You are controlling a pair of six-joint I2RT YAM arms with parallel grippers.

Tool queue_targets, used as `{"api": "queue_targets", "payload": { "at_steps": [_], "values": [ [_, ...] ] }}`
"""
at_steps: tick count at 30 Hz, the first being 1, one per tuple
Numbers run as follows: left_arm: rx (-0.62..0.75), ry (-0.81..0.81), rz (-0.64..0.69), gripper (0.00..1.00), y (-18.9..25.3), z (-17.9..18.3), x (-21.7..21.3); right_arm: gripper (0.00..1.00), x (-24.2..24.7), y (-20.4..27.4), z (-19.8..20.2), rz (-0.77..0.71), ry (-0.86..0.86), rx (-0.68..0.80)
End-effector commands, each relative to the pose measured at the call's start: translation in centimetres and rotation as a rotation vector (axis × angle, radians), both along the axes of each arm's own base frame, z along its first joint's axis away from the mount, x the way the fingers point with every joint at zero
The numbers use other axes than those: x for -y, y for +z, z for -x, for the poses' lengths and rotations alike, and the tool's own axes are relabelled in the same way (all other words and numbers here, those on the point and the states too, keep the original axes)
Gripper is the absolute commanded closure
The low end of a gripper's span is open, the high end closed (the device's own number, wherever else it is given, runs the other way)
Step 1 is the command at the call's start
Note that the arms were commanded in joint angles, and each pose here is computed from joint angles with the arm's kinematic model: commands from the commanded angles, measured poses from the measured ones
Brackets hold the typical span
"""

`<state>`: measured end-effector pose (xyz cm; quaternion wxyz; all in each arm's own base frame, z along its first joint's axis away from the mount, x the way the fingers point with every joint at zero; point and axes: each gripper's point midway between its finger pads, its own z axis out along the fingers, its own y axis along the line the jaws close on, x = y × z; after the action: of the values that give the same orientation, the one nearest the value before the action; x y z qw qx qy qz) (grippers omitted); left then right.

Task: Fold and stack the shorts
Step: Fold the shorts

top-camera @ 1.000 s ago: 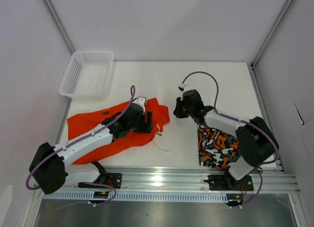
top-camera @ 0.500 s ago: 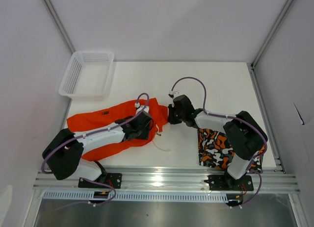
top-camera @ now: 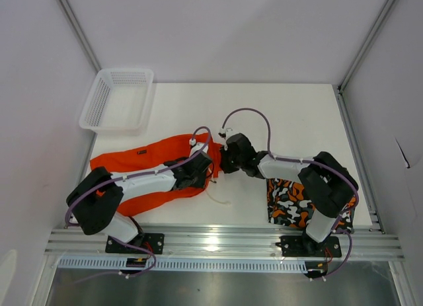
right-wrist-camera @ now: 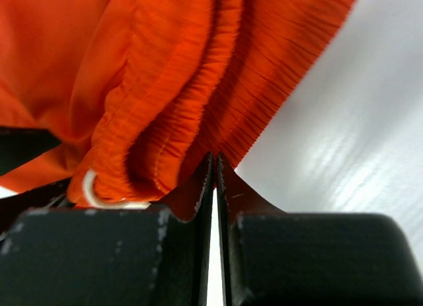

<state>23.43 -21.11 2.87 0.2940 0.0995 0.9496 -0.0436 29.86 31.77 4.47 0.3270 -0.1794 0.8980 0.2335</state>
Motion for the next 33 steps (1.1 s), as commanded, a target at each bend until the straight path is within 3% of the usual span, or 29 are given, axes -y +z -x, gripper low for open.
{"api": "queue_targets", "payload": {
  "at_steps": [1,18,27,33],
  "values": [
    [0.089,0.01,0.072,0.53,2.3,-1.9,2.1,0.95,-1.6,1.0,1.0,-0.061,0.042,0.03],
    [0.147,-0.072,0.245,0.57,4.6,-1.6,4.9,0.94,-2.5,-0.2,2.1,-0.14,0.039,-0.07],
    [0.102,-0.059,0.197,0.59,3.1,-1.3,4.7,0.94,-2.3,-1.9,3.2,-0.217,-0.046,-0.171],
    [0.152,-0.036,0.181,0.53,6.9,-1.0,2.8,0.7,0.1,-0.7,1.2,-0.204,-0.103,-0.123]
  ]
}}
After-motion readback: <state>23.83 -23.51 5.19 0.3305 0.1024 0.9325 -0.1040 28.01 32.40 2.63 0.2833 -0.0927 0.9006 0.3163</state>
